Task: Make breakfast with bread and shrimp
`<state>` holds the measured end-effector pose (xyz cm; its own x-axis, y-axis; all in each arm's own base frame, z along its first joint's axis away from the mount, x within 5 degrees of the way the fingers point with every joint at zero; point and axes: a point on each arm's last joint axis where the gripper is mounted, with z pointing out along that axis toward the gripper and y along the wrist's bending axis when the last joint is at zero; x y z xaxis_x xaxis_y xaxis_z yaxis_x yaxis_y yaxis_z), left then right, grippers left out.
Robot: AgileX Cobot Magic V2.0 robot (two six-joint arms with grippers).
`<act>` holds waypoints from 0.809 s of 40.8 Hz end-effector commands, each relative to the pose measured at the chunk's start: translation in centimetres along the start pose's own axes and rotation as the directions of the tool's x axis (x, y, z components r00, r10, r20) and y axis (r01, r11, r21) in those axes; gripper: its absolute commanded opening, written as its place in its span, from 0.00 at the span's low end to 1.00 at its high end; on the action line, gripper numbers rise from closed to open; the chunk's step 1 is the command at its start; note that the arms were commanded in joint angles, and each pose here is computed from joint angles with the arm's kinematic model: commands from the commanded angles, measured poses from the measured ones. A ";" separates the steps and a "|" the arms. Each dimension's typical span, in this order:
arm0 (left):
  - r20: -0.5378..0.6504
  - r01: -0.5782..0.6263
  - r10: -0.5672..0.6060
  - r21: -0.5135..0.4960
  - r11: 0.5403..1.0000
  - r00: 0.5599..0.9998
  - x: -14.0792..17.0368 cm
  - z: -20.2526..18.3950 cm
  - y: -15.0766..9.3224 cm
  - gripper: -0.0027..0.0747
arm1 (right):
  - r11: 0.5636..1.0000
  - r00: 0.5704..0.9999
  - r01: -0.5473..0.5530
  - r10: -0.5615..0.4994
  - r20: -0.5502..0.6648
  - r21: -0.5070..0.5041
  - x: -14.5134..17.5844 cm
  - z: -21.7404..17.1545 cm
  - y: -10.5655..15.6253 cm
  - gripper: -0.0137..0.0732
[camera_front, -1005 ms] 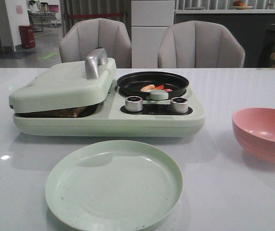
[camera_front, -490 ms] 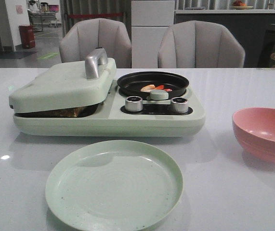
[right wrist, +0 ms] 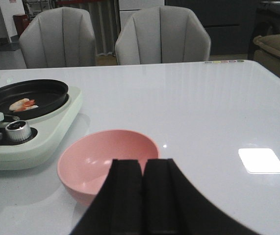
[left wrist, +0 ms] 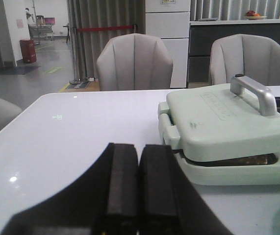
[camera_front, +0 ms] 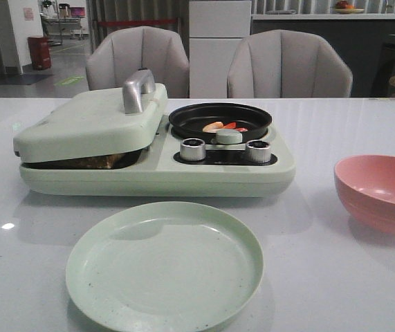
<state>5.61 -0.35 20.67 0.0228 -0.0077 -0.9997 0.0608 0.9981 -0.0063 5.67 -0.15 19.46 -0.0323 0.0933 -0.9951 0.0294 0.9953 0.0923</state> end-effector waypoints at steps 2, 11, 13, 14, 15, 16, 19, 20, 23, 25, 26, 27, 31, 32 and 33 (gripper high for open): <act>0.074 0.015 -0.016 0.003 1.000 0.997 0.1 0.0 0.0 0.16 | 0.999 0.987 0.040 -0.038 0.156 -0.009 -1.8 -0.4 0.2 0.20; 0.074 0.015 -0.016 0.003 1.000 0.997 0.1 0.0 0.0 0.16 | 0.998 0.985 0.055 -0.053 0.167 -0.008 -1.9 -0.4 0.2 0.20; 0.074 0.015 -0.016 0.003 1.000 0.997 0.1 0.0 0.0 0.16 | 0.998 0.985 0.054 -0.052 0.164 -0.008 -1.8 -0.4 0.2 0.20; 0.074 0.015 -0.016 0.003 1.000 0.997 0.1 0.0 0.0 0.16 | 0.998 0.986 0.054 -0.052 0.161 -0.008 -1.8 -0.4 0.2 0.20; 0.074 0.015 -0.016 0.003 1.000 0.997 0.1 0.0 0.0 0.16 | 0.998 0.986 0.054 -0.052 0.161 -0.008 -1.8 -0.4 0.2 0.20; 0.074 0.015 -0.016 0.003 1.000 0.997 0.1 0.0 0.0 0.16 | 0.998 0.986 0.054 -0.052 0.161 -0.008 -1.8 -0.4 0.2 0.20; 0.074 0.015 -0.016 0.003 1.000 0.997 0.1 0.0 0.0 0.16 | 0.998 0.986 0.054 -0.052 0.161 -0.008 -1.8 -0.4 0.2 0.20; 0.074 0.015 -0.016 0.003 1.000 0.997 0.1 0.0 0.0 0.16 | 0.998 0.986 0.054 -0.052 0.161 -0.008 -1.8 -0.4 0.2 0.20; 0.074 0.015 -0.016 0.003 1.000 0.997 0.1 0.0 0.0 0.16 | 0.998 0.986 0.054 -0.052 0.161 -0.008 -1.8 -0.4 0.2 0.20; 0.074 0.015 -0.016 0.003 1.000 0.997 0.1 0.0 0.0 0.16 | 0.998 0.986 0.054 -0.052 0.161 -0.008 -1.8 -0.4 0.2 0.20; 0.074 0.015 -0.016 0.003 1.000 0.997 0.1 0.0 0.0 0.16 | 0.998 0.986 0.054 -0.052 0.161 -0.008 -1.8 -0.4 0.2 0.20; 0.074 0.015 -0.016 0.003 1.000 0.997 0.1 0.0 0.0 0.16 | 0.998 0.986 0.054 -0.052 0.159 -0.007 -1.8 -0.4 0.2 0.20; 0.074 0.015 -0.016 0.003 1.000 0.997 0.1 0.0 0.0 0.16 | 0.998 0.987 0.054 -0.053 0.155 -0.007 -1.8 -0.3 0.2 0.20; 0.074 0.015 -0.016 0.003 1.000 0.997 0.1 0.0 0.0 0.16 | 0.998 0.987 0.054 -0.053 0.154 -0.007 -1.7 -0.3 0.2 0.20; 0.074 0.015 -0.016 0.003 1.000 0.997 0.1 0.0 0.0 0.16 | 0.999 0.987 0.054 -0.053 0.152 -0.007 -1.7 -0.3 0.2 0.20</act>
<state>5.61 -0.35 20.67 0.0228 -0.0077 -0.9997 0.0608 0.9981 -0.0063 5.67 -0.18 19.75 -0.0017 0.0528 -0.9986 0.0294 0.9982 0.0528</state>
